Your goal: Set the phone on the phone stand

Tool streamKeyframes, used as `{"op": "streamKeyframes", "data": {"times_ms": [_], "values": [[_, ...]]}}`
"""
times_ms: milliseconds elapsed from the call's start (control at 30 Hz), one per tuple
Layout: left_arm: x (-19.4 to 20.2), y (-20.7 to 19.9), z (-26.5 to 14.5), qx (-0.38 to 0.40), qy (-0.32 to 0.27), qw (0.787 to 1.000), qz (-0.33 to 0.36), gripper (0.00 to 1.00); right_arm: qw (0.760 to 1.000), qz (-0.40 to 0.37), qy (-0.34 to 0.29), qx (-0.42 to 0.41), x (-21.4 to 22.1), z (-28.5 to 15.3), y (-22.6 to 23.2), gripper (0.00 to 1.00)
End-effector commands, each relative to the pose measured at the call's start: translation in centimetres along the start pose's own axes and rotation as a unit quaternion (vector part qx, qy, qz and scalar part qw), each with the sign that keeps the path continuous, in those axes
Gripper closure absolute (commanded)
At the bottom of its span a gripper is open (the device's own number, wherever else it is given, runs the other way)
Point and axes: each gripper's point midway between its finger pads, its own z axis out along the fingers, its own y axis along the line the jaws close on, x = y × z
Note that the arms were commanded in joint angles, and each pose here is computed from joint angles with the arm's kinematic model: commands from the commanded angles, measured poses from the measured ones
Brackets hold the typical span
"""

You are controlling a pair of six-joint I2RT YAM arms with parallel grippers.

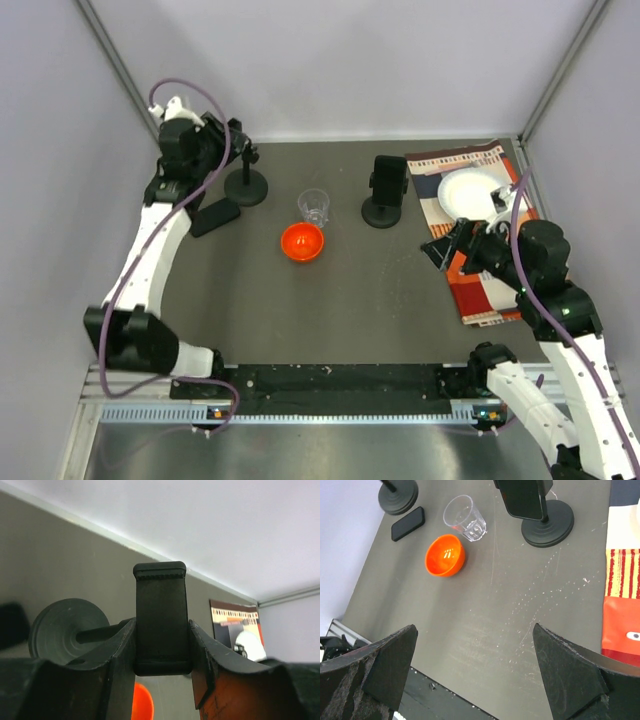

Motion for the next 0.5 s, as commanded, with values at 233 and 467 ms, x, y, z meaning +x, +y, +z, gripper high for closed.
{"op": "streamKeyframes", "data": {"times_ms": [233,467], "values": [[1.6,-0.9,-17.1,0.029,-0.031,0.998,-0.035,1.00,0.999,-0.014,0.012,-0.029,0.4,-0.2,1.0,0.01],[8.4,-4.6,-22.5,0.173,0.050,0.978,-0.103,1.00,1.000,0.009,0.017,-0.024,0.8,-0.8,1.1,0.01]]}}
